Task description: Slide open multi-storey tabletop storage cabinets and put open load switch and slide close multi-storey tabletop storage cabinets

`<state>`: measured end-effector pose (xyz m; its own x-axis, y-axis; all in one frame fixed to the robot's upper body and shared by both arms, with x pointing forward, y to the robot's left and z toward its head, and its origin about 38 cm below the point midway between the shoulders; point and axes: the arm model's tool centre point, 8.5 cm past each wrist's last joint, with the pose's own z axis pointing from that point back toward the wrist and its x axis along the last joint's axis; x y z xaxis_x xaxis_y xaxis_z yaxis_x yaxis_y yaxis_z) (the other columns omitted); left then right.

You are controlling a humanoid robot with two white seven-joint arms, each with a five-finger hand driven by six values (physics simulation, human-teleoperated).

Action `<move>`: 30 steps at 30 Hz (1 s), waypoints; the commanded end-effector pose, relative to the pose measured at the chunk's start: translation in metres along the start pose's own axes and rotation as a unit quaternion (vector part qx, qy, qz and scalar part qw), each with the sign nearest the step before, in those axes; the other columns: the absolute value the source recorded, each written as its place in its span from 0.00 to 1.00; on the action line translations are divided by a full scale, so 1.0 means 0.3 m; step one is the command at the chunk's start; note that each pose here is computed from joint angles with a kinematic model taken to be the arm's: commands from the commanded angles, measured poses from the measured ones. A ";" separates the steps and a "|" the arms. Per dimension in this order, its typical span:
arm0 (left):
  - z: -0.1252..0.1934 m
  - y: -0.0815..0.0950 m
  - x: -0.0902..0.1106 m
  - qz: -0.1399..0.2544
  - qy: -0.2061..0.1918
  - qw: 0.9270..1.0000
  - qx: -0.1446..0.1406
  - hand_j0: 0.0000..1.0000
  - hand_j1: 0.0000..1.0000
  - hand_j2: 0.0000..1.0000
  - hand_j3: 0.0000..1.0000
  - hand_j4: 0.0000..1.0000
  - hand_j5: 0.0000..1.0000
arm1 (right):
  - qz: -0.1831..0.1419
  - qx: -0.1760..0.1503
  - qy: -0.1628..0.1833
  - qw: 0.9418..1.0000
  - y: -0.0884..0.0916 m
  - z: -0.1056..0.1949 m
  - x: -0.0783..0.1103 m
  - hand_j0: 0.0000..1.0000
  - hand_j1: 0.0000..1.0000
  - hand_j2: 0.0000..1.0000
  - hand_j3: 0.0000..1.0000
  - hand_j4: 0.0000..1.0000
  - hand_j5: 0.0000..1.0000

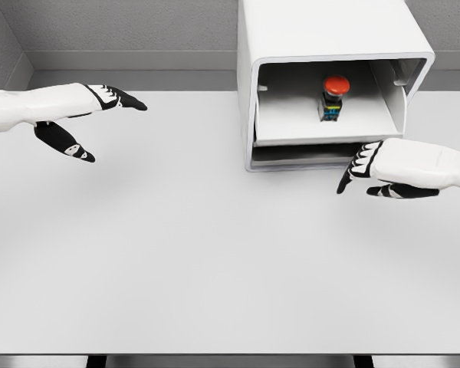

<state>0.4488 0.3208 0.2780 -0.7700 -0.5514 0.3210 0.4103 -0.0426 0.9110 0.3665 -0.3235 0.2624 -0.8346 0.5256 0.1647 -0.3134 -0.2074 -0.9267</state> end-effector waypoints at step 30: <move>0.004 0.002 -0.002 0.003 0.002 1.000 0.002 1.00 1.00 1.00 1.00 1.00 1.00 | -0.032 -0.015 0.035 0.999 -0.052 -0.156 -0.203 0.64 0.64 0.64 0.64 0.64 0.64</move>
<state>0.4489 0.3218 0.2779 -0.7685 -0.5541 0.3201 0.4106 -0.0434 0.9108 0.4412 -0.3117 0.2577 -0.7923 0.5833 0.1790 -0.3295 -0.1621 -0.9301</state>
